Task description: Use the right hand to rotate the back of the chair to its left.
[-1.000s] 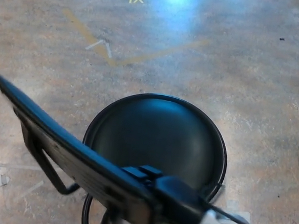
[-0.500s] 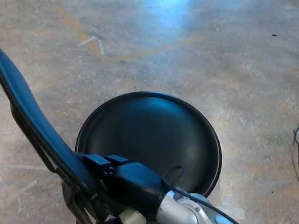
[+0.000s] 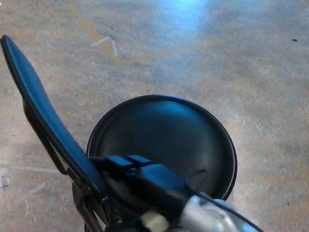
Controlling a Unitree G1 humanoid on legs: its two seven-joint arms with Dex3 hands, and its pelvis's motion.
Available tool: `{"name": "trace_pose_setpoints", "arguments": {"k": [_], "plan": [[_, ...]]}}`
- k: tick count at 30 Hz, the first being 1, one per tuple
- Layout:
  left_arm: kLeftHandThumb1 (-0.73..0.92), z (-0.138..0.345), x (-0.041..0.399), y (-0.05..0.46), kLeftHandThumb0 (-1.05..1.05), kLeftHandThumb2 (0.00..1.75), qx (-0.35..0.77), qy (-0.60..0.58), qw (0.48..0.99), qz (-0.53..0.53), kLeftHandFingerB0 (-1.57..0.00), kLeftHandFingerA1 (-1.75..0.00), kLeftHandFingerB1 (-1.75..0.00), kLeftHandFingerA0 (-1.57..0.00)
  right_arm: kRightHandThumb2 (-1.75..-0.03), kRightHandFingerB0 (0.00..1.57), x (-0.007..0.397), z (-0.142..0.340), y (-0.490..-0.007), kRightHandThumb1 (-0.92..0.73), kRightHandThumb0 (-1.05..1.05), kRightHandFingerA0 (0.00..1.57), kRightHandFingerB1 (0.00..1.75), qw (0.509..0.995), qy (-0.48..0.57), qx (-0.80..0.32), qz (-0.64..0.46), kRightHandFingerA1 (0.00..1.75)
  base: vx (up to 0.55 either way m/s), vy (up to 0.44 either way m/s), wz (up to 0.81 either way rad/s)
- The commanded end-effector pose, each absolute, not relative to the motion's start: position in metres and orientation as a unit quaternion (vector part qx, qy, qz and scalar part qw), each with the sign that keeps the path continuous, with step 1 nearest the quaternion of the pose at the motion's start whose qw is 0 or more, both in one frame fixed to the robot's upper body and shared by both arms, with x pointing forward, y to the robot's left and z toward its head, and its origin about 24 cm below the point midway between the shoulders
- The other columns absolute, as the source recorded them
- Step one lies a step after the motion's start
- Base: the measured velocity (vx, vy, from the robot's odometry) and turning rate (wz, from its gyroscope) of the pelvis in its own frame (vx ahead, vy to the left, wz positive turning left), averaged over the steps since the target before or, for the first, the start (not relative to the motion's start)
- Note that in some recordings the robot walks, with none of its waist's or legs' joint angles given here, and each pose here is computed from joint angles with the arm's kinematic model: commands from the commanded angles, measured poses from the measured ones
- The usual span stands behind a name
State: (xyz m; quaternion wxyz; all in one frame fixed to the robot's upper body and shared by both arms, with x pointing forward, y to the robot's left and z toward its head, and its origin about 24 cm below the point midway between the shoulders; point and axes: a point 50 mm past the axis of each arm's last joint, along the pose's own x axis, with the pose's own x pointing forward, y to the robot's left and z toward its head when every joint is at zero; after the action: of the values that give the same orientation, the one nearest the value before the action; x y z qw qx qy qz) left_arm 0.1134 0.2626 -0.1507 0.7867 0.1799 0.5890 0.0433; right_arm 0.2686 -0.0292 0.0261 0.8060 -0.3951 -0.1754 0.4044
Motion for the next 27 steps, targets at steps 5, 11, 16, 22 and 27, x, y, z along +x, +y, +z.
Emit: {"name": "trace_pose_setpoints", "arguments": {"k": [5, 11, 16, 22, 27], "plan": [[0.73, -0.151, 0.109, 0.265, -0.49, 0.62, 0.189, 0.596, 0.78, 0.031, -0.48, -0.49, -0.41, -0.56, -0.72, 0.0, 0.245, 0.02, -0.128, -0.81, -1.05, 0.0, 0.14, 0.868, -0.166, -0.384, 0.266, 0.03, 0.0, 0.0, 0.0], [0.73, -0.152, 0.106, 0.265, -0.49, 0.62, 0.179, 0.599, 0.78, 0.038, -0.49, -0.5, -0.42, -0.56, -0.76, 0.0, 0.231, -0.011, -0.194, -0.9, -1.05, 0.0, 0.21, 0.912, -0.093, -0.384, 0.111, 0.17, 0.0, 0.0, 0.0], [0.73, -0.153, 0.105, 0.263, -0.47, 0.62, 0.183, 0.599, 0.778, 0.034, -0.49, -0.5, -0.41, -0.57, -0.76, 0.0, 0.224, -0.046, -0.239, -0.92, -1.05, 0.0, 0.26, 0.924, 0.034, -0.38, -0.033, 0.34, 0.0, 0.0, 0.0], [0.72, -0.153, 0.104, 0.262, -0.49, 0.61, 0.181, 0.599, 0.779, 0.034, -0.51, -0.49, -0.41, -0.57, -0.79, 0.0, 0.213, -0.071, -0.261, -0.92, -1.05, 0.0, 0.24, 0.912, 0.146, -0.367, -0.108, 0.35, 0.0, 0.0, 0.0], [0.7, -0.154, 0.101, 0.262, -0.47, 0.61, 0.172, 0.603, 0.778, 0.039, -0.51, -0.47, -0.41, -0.56, -1.05, 0.0, 0.179, -0.108, -0.277, -0.92, -1.05, 0.0, 0.38, 0.869, 0.335, -0.329, -0.155, 0.65, 0.0, 0.0, 0.0]]}}
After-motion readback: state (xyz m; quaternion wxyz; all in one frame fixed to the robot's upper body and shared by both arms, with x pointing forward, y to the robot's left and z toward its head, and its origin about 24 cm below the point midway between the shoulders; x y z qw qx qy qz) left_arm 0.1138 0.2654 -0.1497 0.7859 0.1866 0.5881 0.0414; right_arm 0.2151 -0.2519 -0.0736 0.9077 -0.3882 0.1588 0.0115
